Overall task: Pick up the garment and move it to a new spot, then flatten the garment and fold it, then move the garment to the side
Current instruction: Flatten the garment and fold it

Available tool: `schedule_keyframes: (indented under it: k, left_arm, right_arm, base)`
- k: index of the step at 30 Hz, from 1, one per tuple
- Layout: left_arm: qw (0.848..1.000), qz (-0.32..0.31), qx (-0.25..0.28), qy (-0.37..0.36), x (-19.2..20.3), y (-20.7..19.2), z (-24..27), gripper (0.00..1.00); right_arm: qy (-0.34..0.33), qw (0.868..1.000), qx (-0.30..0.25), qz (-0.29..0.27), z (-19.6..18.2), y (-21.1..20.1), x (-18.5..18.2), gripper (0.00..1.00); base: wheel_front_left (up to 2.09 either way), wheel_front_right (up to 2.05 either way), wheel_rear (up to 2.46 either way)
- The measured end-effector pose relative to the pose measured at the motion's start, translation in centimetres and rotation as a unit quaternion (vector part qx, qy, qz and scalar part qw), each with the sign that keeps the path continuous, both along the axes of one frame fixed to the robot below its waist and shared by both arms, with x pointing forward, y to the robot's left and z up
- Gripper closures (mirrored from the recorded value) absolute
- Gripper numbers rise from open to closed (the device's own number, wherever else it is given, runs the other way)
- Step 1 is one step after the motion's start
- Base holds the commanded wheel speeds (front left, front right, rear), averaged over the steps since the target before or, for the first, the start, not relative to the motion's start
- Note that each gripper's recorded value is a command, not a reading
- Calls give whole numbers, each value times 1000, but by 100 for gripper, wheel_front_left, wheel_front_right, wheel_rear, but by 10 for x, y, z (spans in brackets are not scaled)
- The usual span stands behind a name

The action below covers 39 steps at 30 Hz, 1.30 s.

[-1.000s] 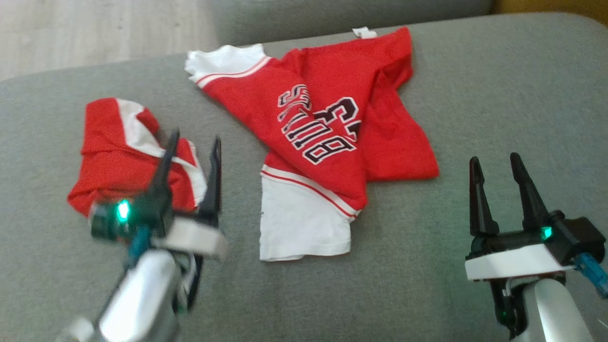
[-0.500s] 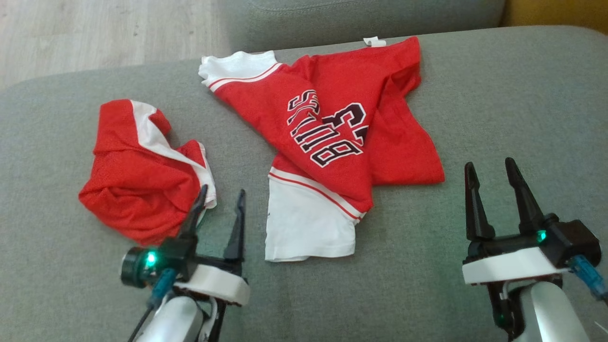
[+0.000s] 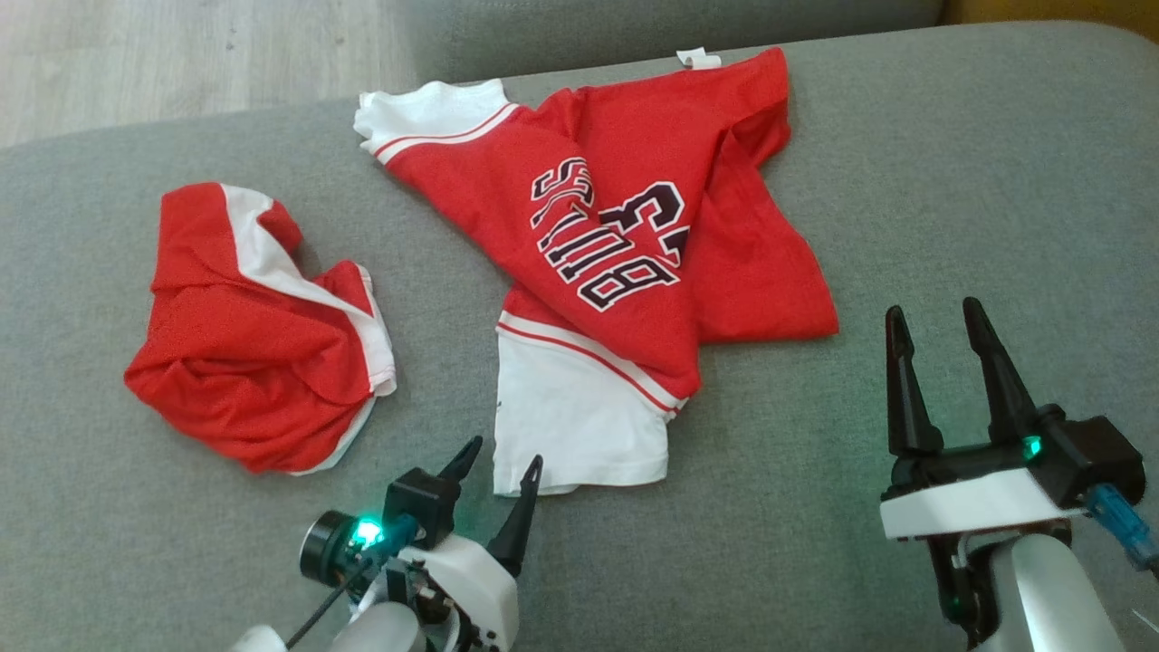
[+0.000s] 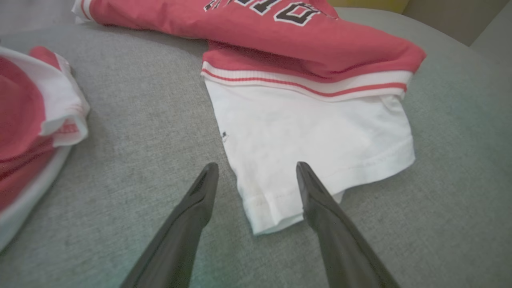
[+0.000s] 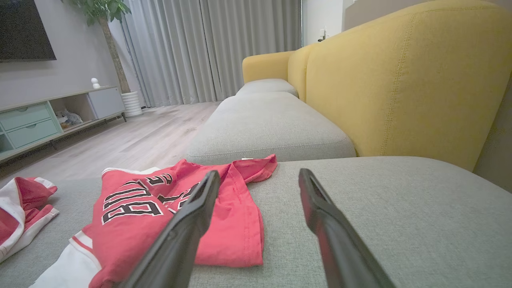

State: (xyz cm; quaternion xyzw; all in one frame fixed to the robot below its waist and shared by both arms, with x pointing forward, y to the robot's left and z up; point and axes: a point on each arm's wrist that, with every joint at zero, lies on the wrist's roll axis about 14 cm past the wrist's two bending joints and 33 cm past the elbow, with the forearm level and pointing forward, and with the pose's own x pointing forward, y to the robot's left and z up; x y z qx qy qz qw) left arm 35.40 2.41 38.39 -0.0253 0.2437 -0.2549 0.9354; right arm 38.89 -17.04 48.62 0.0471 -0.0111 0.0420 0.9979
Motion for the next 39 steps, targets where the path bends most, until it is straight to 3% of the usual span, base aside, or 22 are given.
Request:
schedule_keyframes:
  k: [11,12,13,14,17,21,26,31,39]
  left_arm:
    - [999,-13,16,43,-3,-4,-16,0]
    - [999,-20,16,45,-3,-6,-15,35]
    - [999,-23,17,46,-2,-8,-15,90]
    - [998,-24,17,47,-1,-8,-15,100]
    - [999,-11,12,41,4,-6,-12,100]
    - [999,33,-24,-33,26,2,18,100]
    - [980,98,-82,-155,56,22,75,100]
    - [970,120,-101,-185,60,30,94,100]
    - [965,119,-111,-206,63,32,104,100]
  right_arm:
    - [9,1000,1,-10,-6,-6,-1,0]
    - [10,1000,2,-11,-6,-7,-1,0]
    - [11,1000,2,-12,-7,-8,-1,0]
    - [12,1000,1,-12,-8,-8,-1,0]
    - [13,1000,1,-15,-8,-10,-2,0]
    - [12,1000,1,-17,-8,-11,-1,0]
    - [45,999,-5,-3,-29,-2,0,0]
    - [120,993,3,2,-69,1,4,0]
    - [182,983,35,7,-96,12,40,0]
  base:
    - [0,0,0]
    - [0,0,0]
    - [0,0,0]
    - [0,0,0]
    - [0,0,0]
    - [0,0,0]
    - [0,0,0]
    - [0,0,0]
    - [0,0,0]
